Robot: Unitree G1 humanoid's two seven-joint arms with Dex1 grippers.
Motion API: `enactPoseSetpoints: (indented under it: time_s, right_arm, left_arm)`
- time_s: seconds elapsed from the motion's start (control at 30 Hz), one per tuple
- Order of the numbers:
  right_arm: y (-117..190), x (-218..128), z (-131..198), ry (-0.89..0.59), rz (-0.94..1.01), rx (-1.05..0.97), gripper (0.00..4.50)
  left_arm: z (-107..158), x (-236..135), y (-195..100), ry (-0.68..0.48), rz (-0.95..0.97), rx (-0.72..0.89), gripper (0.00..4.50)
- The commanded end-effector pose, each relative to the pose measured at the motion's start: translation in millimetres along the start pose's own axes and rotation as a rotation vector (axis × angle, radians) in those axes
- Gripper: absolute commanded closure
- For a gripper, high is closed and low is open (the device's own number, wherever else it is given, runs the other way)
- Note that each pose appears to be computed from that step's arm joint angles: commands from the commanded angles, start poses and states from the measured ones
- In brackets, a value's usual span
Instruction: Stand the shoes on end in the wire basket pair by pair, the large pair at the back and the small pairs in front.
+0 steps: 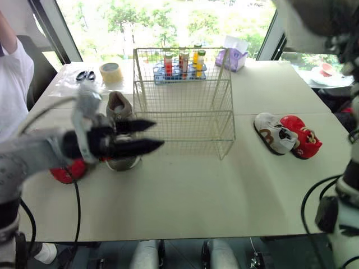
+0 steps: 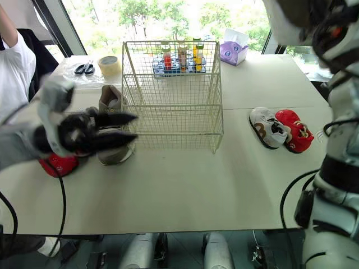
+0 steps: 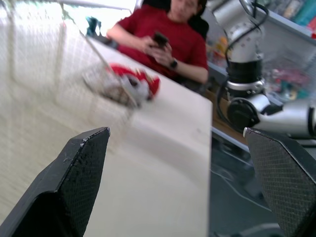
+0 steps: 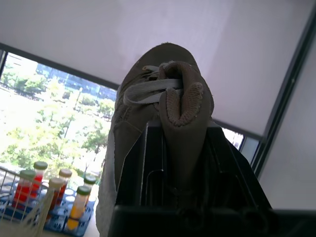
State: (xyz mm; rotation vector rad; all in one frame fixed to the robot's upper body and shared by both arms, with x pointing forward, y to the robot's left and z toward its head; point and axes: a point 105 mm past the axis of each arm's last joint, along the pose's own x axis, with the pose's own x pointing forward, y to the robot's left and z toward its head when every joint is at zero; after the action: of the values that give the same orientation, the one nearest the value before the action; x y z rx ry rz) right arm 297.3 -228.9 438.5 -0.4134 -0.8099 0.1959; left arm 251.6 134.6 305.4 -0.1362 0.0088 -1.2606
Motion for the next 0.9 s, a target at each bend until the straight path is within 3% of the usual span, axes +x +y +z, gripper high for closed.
enactPoseSetpoints:
  time_s: [0.03, 0.17, 0.27, 0.5, 0.9]
  right_arm:
    - [17, 12, 36, -0.121, 0.217, -0.073, 3.81]
    - [29, 19, 62, -0.214, 0.447, -0.214, 3.81]
    - [42, 20, 70, -0.255, 0.582, -0.284, 3.81]
    - [59, 16, 88, -0.315, 0.712, -0.301, 3.81]
    - [86, 5, 88, -0.327, 0.789, -0.3, 3.81]
  left_arm:
    - [50, -22, 19, -0.12, 0.079, 0.098, 0.0]
    - [104, -43, 50, -0.267, 0.148, 0.142, 0.0]
    - [126, -49, 65, -0.323, 0.135, 0.154, 0.0]
    - [135, -48, 90, -0.296, 0.107, 0.181, 0.0]
    - [141, -8, 67, -0.305, -0.174, 0.145, 0.0]
